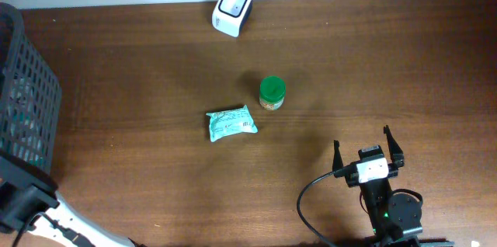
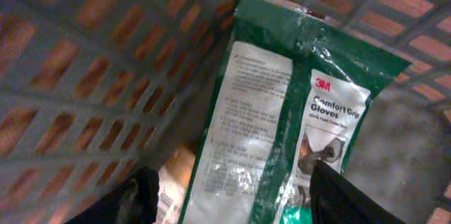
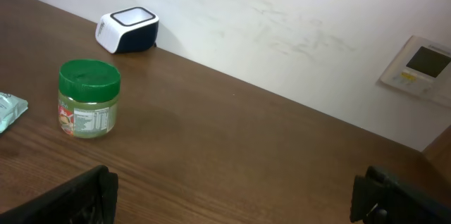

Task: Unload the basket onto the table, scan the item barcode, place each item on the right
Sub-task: 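Reach into the basket and grasp the green 3M gloves package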

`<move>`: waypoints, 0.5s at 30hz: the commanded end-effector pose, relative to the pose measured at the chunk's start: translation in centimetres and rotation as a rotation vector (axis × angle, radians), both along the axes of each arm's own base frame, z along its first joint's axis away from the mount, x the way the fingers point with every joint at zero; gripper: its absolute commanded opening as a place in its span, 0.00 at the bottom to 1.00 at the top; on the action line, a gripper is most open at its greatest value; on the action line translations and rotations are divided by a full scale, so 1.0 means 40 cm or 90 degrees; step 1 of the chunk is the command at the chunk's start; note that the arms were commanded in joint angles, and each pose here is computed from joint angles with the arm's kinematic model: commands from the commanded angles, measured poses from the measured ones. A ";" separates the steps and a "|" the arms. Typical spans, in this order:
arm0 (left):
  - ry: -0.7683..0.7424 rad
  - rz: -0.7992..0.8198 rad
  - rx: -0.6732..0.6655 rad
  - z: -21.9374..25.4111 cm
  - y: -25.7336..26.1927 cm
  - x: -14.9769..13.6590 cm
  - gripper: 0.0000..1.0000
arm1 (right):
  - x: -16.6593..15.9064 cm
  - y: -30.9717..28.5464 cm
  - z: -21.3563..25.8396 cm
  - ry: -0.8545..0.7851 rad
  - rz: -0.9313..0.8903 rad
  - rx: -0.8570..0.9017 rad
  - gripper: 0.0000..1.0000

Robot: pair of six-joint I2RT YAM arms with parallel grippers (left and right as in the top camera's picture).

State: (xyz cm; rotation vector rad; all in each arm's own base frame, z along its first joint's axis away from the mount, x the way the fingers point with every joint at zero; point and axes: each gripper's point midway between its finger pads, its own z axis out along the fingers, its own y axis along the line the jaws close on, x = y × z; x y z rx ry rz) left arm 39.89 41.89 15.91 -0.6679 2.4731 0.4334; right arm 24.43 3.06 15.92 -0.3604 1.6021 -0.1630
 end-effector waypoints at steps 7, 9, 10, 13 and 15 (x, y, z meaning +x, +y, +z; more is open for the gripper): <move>0.061 -0.100 0.017 -0.165 0.036 0.033 0.59 | -0.001 0.005 -0.009 0.006 0.005 -0.003 0.99; 0.049 -0.101 0.028 -0.166 0.046 0.047 0.60 | -0.001 0.005 -0.009 0.006 0.005 -0.003 0.99; 0.044 -0.104 0.032 -0.170 0.048 0.056 0.61 | -0.001 0.005 -0.009 0.006 0.005 -0.003 0.99; 0.046 -0.105 0.029 -0.203 0.052 0.065 0.61 | -0.001 0.005 -0.009 0.006 0.005 -0.003 0.99; 0.056 -0.106 0.017 -0.240 0.050 0.063 0.61 | -0.001 0.005 -0.009 0.006 0.005 -0.003 0.99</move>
